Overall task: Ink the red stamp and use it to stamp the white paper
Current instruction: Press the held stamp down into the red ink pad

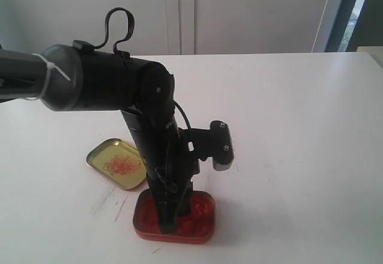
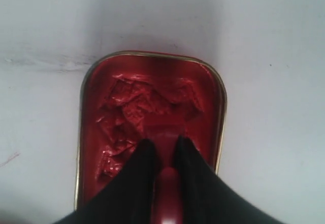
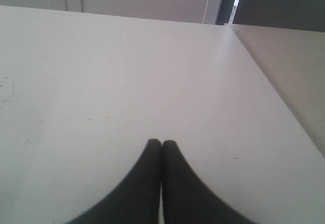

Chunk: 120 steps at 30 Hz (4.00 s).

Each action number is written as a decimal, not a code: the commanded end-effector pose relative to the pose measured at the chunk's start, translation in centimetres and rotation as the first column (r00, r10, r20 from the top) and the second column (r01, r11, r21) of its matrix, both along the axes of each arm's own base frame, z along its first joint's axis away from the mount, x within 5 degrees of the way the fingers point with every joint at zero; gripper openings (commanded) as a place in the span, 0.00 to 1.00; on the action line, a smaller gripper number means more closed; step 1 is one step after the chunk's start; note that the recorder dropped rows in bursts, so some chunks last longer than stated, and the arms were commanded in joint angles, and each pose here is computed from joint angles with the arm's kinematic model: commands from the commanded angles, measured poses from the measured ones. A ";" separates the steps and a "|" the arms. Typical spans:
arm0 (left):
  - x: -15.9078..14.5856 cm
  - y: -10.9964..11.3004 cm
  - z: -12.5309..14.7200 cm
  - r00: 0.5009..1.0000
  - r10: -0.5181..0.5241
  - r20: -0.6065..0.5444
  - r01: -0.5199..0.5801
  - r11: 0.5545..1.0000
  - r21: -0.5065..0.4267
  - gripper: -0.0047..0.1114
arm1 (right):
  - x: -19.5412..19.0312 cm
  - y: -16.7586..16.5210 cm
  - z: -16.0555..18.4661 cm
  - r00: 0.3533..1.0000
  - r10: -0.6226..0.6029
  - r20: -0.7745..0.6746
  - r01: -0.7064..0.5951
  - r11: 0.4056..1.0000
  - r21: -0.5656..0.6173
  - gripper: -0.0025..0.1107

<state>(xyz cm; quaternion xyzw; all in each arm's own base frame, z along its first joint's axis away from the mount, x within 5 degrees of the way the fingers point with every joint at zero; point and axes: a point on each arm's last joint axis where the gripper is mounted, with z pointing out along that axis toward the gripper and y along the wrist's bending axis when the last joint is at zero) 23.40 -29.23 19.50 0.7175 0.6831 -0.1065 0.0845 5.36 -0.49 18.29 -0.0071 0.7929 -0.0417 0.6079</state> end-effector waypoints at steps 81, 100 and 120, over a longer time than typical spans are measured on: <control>-0.4 -0.2 -1.8 0.998 -0.018 -0.063 0.020 0.999 0.035 0.04 | 0.0 0.0 0.0 1.000 0.003 0.009 -0.003 1.000 -0.010 0.02; -0.5 0.5 1.1 0.999 -0.037 0.026 0.037 0.999 -0.001 0.04 | 0.0 0.0 0.0 1.000 0.003 0.009 -0.003 1.000 -0.010 0.02; -0.5 0.4 1.1 0.999 -0.037 0.028 0.037 0.999 -0.001 0.04 | 0.0 0.0 0.0 1.000 0.003 0.009 -0.003 1.000 -0.010 0.02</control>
